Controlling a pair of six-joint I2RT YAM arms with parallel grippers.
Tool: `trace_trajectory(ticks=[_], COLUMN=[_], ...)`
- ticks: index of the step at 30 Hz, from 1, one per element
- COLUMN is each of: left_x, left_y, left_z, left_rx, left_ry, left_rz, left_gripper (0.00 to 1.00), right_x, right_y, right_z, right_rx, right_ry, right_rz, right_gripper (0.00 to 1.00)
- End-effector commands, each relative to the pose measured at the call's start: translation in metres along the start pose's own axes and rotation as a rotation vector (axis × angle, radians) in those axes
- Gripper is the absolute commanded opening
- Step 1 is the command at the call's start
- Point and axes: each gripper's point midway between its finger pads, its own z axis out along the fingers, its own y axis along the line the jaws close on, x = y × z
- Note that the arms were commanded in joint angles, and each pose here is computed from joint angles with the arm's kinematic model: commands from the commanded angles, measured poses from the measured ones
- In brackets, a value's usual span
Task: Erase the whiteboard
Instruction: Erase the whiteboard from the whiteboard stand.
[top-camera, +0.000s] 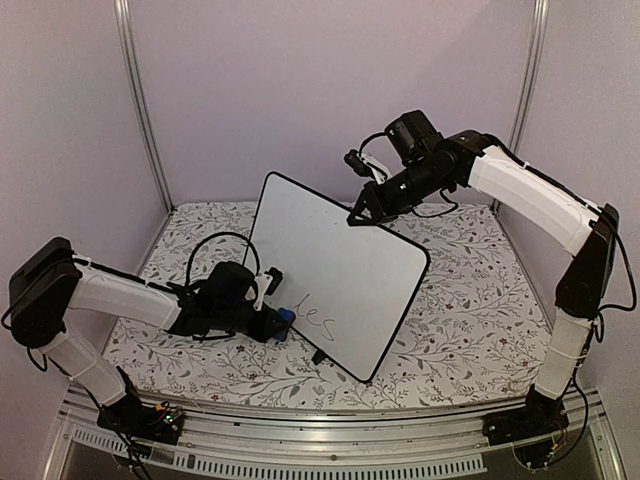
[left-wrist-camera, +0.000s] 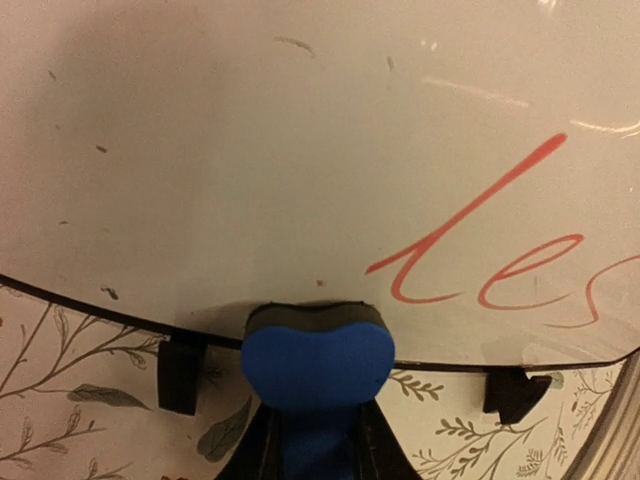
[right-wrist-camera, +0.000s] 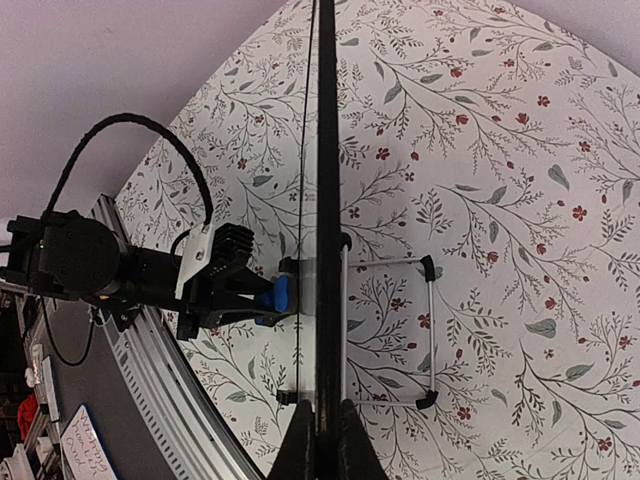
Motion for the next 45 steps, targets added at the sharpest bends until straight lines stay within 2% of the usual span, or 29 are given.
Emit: trace_trajectory(ticks=[1,16,20,29,36,40,45], left_x=[-0.064,-0.102,-0.089,-0.024,0.008,0.007,-0.019], left_y=[-0.007,-0.008,-0.007,-0.011,-0.021,-0.024,-0.023], left_z=[-0.010,-0.023,-0.020,-0.011,-0.009,-0.009,-0.009], left_rx=[0.054,0.053,0.061,0.048,0.070,0.076,0.042], left_ry=[-0.189,-0.275,-0.246,-0.129,-0.086,-0.100,-0.155], left_rz=[-0.002,0.024,-0.005,-0.037,-0.061,-0.058,-0.033], left_gripper=[0.00,0.00,0.00,0.00,0.00,0.00,0.00], right_x=[0.056,0.054,0.057,0.055,0.054,0.054,0.054], right_y=[0.001,0.000,0.000,0.003,0.004,0.002,0.002], right_z=[0.037,0.038,0.038,0.031,0.030,0.031,0.033], right_rx=[-0.025,-0.020,-0.021,-0.021,-0.022,-0.012,-0.015], right_ry=[0.226,0.222,0.227,0.214,0.211,0.213,0.215], right_rz=[-0.029,-0.032,-0.024,-0.028,-0.027,-0.029,-0.026], right_gripper=[0.00,0.00,0.00,0.00,0.00,0.00,0.00])
